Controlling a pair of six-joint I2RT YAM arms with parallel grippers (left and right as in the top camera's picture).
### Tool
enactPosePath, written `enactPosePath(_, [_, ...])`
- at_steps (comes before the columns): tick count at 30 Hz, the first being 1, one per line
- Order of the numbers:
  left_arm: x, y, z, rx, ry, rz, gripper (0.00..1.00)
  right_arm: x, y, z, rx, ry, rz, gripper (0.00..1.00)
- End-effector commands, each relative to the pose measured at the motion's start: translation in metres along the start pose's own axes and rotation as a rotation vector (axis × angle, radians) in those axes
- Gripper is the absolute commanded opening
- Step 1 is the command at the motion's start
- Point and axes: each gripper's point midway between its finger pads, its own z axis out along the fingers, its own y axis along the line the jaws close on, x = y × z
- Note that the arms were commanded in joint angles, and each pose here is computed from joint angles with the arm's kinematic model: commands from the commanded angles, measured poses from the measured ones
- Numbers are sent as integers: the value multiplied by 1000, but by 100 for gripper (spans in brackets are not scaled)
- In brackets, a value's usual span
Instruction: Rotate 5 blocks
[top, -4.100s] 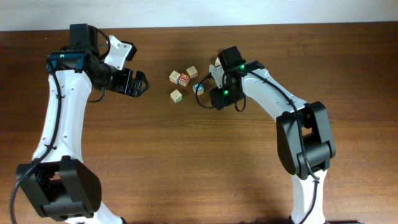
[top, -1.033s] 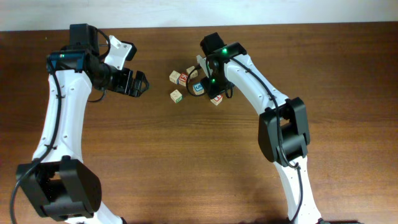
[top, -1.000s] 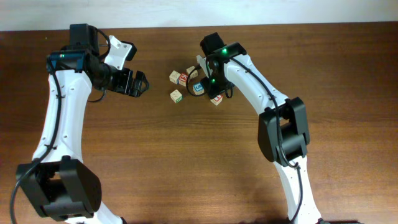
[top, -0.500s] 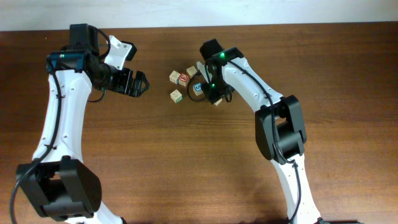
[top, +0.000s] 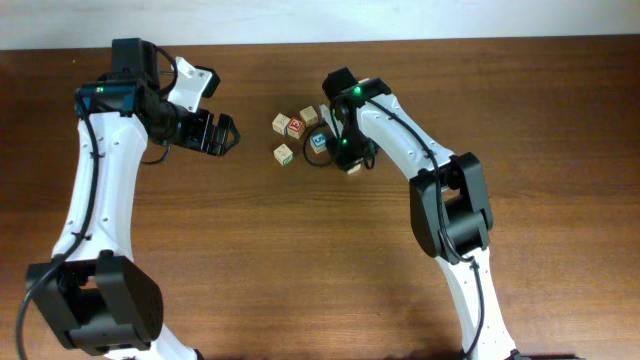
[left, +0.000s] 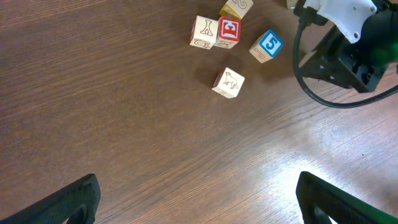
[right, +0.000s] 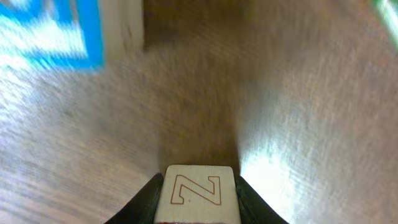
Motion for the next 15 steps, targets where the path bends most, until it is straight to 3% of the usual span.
enactPosePath(1, [-7,-2,-5,9,-23,12,99,9,5,-3,-15,43,116,30])
enactPosePath(8, [-7,-2,-5,9,-23,12,99,38,20,-7,-75,173,269,28])
enactPosePath(15, [-7,-2,-5,9,-23,12,99,56,23,-8,-75,250,305,28])
